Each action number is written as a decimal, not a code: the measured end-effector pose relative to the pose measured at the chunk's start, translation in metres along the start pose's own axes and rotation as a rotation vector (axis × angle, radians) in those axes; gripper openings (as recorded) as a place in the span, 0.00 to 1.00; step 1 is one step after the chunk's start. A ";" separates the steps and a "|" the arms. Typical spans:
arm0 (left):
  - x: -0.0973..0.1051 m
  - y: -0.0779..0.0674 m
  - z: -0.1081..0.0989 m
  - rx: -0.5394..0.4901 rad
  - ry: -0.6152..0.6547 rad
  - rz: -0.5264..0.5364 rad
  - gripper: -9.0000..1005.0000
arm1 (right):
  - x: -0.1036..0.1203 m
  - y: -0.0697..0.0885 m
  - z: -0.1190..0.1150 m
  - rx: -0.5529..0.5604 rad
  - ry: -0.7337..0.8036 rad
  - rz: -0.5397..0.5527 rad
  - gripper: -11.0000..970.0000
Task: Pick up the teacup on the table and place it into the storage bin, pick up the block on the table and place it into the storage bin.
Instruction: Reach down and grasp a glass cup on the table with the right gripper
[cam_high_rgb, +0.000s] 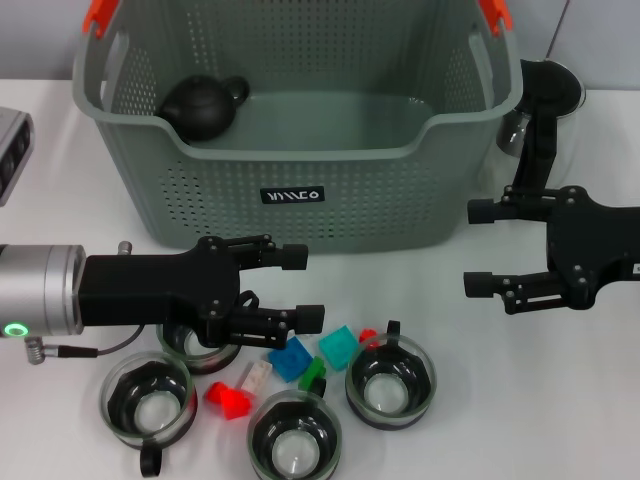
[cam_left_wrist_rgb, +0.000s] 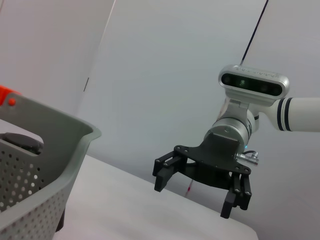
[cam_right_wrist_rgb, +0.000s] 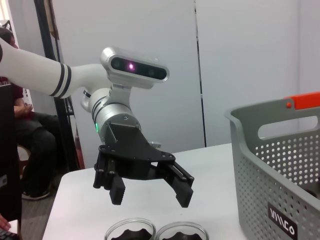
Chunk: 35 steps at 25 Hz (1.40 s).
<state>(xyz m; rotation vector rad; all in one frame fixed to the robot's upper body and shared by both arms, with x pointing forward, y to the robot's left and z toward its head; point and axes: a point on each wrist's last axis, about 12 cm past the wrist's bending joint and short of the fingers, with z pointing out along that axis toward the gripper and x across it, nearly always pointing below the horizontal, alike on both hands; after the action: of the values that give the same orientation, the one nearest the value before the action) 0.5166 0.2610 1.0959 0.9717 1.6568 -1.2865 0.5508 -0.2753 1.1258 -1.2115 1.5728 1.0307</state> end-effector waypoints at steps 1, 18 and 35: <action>0.000 0.000 0.000 0.000 0.000 0.000 0.87 | 0.000 0.000 0.000 0.000 0.000 0.000 0.92; 0.000 0.000 0.000 0.000 0.000 0.000 0.87 | 0.001 -0.002 0.001 0.024 0.004 0.004 0.92; 0.003 -0.001 0.000 0.001 -0.004 -0.015 0.87 | 0.002 -0.003 0.002 0.036 0.006 0.005 0.92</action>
<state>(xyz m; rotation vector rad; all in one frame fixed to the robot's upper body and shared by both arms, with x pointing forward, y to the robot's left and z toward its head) 0.5142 0.2612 1.0933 0.9584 1.6630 -1.2983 0.5541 -0.2742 1.1225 -1.1876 1.5935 0.9988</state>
